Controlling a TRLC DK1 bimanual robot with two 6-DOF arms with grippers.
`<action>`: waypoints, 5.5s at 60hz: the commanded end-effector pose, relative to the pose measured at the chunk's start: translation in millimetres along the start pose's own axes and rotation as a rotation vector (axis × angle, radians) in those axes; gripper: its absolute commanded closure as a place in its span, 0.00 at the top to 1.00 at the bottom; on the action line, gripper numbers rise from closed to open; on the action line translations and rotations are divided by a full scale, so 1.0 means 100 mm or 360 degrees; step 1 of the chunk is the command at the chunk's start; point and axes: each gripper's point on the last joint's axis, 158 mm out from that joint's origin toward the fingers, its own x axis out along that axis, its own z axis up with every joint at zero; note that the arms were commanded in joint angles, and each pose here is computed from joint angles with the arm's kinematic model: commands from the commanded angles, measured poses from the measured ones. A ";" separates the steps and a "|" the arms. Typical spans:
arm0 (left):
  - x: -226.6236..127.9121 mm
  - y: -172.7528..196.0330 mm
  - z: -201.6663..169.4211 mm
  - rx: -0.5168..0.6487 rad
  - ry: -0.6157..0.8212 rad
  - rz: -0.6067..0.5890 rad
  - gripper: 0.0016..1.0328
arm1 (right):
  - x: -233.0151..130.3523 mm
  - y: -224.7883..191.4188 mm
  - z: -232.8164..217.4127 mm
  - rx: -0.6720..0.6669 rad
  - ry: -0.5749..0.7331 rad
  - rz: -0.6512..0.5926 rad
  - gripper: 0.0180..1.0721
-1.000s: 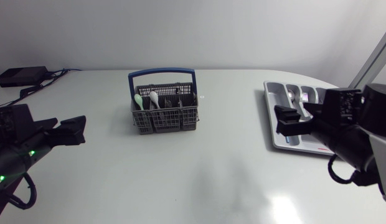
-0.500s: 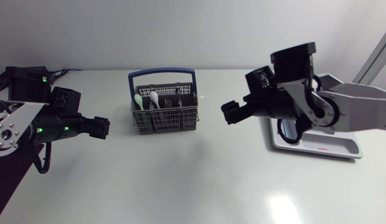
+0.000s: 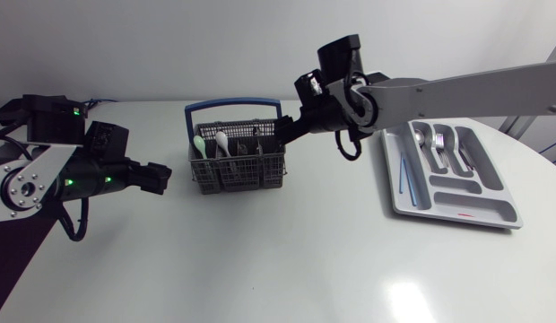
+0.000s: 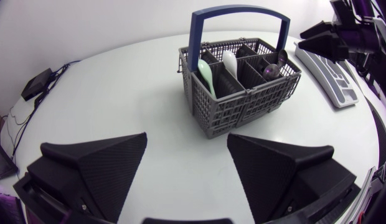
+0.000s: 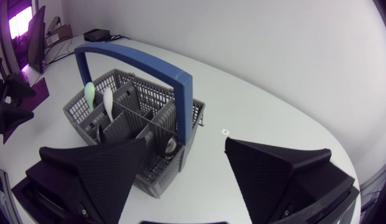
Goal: Unload the cutlery basket into the drawer organizer.
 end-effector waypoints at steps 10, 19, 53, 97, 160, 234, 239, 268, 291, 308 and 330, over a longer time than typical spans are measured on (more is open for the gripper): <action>-0.01 -0.05 0.09 0.0049 -0.0049 -0.0021 0.87 | 0.45 0.01 0.14 0.0009 -0.0026 0.0002 0.57; -0.02 -0.05 0.09 0.0054 -0.0059 -0.0022 0.87 | 0.61 0.02 0.14 -0.0027 -0.0031 -0.0039 0.24; -0.17 -0.31 0.09 0.0122 -0.0074 -0.0104 0.87 | -0.06 -0.18 -0.32 -0.0017 0.0077 -0.0102 0.14; -0.28 -1.21 -0.47 0.0615 0.0051 -0.0384 0.87 | -1.29 -0.13 -1.02 -0.0004 0.0092 -0.0220 0.91; 0.22 -1.41 -0.42 0.0564 0.0149 -0.0579 0.32 | -1.14 0.16 -1.47 0.0037 0.0260 0.0101 0.15; 0.10 -0.78 -0.23 0.0344 0.0157 -0.0559 0.54 | -1.28 0.08 -1.49 0.0023 0.0283 0.0003 0.70; -0.02 -0.85 -0.19 0.0268 0.0194 -0.0647 0.55 | -1.32 0.08 -1.54 0.0024 0.0295 0.0002 0.76; -0.07 -0.99 0.12 -0.0003 0.0230 -0.0830 0.55 | -1.45 0.14 -1.54 0.0038 0.0297 0.0024 0.83; 0.03 -1.09 0.05 -0.0032 0.0295 -0.0878 0.45 | -1.51 0.14 -1.45 0.0039 0.0273 0.0022 0.83; 0.06 -1.25 0.00 -0.0017 0.0330 -0.0928 0.41 | -1.53 0.14 -1.46 0.0037 0.0273 0.0022 0.83; 0.11 -1.36 -0.01 -0.0006 0.0352 -0.0956 0.41 | -1.55 0.13 -1.50 0.0030 0.0278 0.0021 0.83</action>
